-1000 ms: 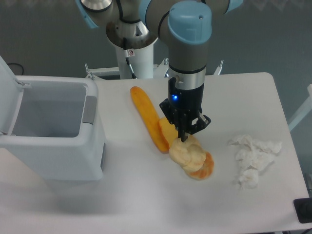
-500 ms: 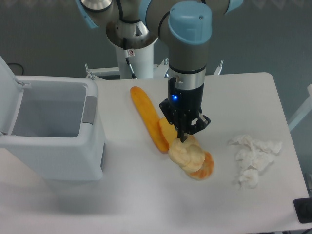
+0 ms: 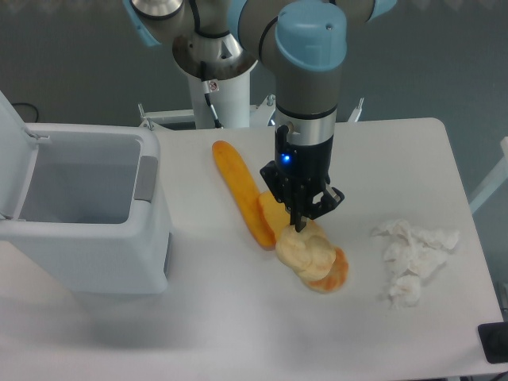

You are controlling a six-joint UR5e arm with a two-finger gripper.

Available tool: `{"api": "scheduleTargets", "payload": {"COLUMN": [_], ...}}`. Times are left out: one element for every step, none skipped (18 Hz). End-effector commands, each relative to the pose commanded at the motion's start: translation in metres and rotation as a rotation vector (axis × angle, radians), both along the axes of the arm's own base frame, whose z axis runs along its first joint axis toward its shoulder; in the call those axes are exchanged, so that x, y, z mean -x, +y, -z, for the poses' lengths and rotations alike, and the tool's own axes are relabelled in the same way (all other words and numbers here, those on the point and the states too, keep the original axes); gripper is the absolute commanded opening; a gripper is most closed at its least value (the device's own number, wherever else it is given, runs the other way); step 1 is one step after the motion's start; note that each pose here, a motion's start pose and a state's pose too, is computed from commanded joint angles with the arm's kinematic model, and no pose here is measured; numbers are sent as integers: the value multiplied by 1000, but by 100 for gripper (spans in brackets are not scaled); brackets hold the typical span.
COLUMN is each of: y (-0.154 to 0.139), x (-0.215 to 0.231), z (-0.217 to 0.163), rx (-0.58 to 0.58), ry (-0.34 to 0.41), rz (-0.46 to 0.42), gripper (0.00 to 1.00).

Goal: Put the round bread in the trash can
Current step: 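Lower the gripper onto the braided round bun and close on it, then lift the braided bun up off the table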

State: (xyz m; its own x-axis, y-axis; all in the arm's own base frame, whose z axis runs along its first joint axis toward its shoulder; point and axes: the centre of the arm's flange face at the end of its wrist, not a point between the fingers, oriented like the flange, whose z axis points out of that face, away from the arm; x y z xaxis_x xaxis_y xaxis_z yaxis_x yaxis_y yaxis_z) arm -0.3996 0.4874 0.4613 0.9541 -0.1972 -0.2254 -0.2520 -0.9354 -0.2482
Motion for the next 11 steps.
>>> {"api": "scheduleTargets", "payload": {"y": [0, 0, -1, -1, -2, -6, -7, -6, -6, -5, -6], "x": [0, 1, 2, 3, 5, 8, 10, 10, 9, 7, 5], "z": [0, -2, -4, -5, -7, -10, -13, -14, -16, -17, -21], "rx": [-2, -4, -6, -7, -9, -12, -16, -19, -22, -25, -34], "ry": [1, 3, 7, 10, 12, 16, 20, 22, 19, 15, 14], "rz": [2, -1, -3, -5, -8, -15, -20, -21, -31, -47, -67], "gripper": [5, 5, 5, 5, 5, 5, 5, 5, 5, 5, 5]}}
